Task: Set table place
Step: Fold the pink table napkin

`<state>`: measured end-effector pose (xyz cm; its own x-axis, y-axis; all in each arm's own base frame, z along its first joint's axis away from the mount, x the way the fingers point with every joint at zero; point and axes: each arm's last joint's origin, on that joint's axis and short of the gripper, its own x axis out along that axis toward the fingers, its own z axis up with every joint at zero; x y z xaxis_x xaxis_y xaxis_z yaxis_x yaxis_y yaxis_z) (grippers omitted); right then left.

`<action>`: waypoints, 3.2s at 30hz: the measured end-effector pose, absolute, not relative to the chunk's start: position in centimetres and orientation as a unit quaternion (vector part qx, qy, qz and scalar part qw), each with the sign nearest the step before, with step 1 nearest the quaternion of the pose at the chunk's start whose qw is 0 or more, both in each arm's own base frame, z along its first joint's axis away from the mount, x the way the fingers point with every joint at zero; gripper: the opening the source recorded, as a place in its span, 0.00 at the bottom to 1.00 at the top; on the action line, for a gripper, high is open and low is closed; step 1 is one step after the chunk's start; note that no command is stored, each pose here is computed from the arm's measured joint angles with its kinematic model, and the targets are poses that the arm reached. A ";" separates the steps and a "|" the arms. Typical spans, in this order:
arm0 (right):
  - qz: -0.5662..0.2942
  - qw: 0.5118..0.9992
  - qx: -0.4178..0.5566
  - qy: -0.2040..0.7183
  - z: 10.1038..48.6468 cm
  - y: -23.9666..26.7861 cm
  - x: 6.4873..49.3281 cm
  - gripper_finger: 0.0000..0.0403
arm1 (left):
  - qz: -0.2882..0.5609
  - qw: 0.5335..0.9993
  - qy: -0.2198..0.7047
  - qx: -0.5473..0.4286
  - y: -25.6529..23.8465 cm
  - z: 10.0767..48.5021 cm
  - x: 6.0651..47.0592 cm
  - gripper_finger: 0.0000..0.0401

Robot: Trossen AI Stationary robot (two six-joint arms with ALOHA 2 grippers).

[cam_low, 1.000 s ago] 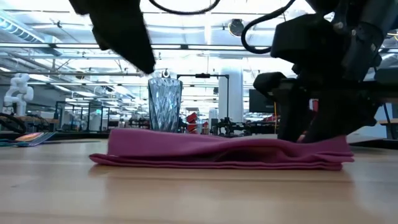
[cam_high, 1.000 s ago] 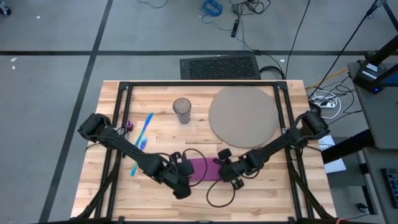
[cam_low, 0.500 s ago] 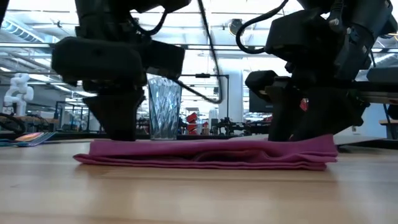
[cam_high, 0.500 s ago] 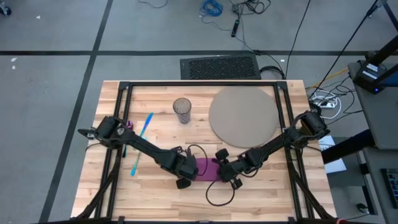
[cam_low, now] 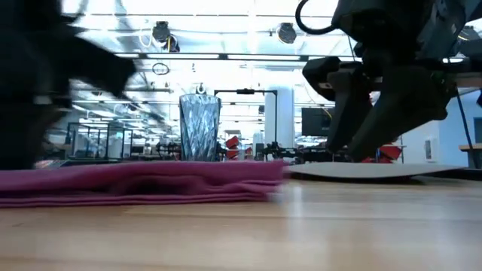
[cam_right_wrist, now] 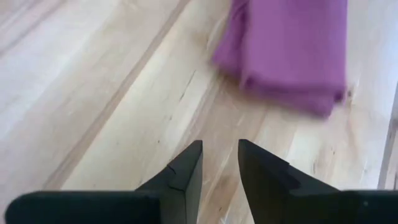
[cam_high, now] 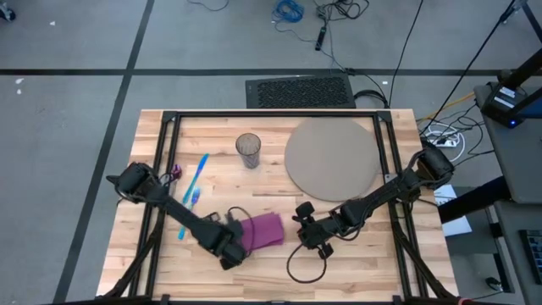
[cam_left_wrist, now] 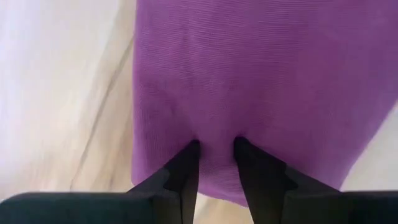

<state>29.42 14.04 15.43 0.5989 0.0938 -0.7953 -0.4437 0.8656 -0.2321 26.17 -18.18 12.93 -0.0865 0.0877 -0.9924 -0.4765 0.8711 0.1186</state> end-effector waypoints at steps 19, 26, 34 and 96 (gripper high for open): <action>0.165 0.870 -0.204 0.418 15.5 15.1 28.9 0.22 | 0.194 0.811 0.548 -0.059 -18.6 21.5 27.2 0.24; 0.179 0.868 -0.208 0.414 15.5 16.0 28.4 0.22 | 0.153 0.770 0.618 -0.024 -14.8 19.4 29.5 0.24; 0.184 0.868 -0.208 0.412 15.5 16.5 28.2 0.22 | 0.078 0.790 0.605 -0.059 -12.3 17.8 31.5 0.24; 0.185 0.871 -0.201 0.409 15.5 17.1 27.9 0.22 | 0.381 0.674 0.608 -0.178 -3.7 17.0 26.0 0.24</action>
<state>27.89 17.11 15.54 0.5966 0.1583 -0.7868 -0.4876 0.8502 -0.1986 25.98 -3.73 17.01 -0.0290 0.2978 -0.9542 -0.7296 0.6462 0.2239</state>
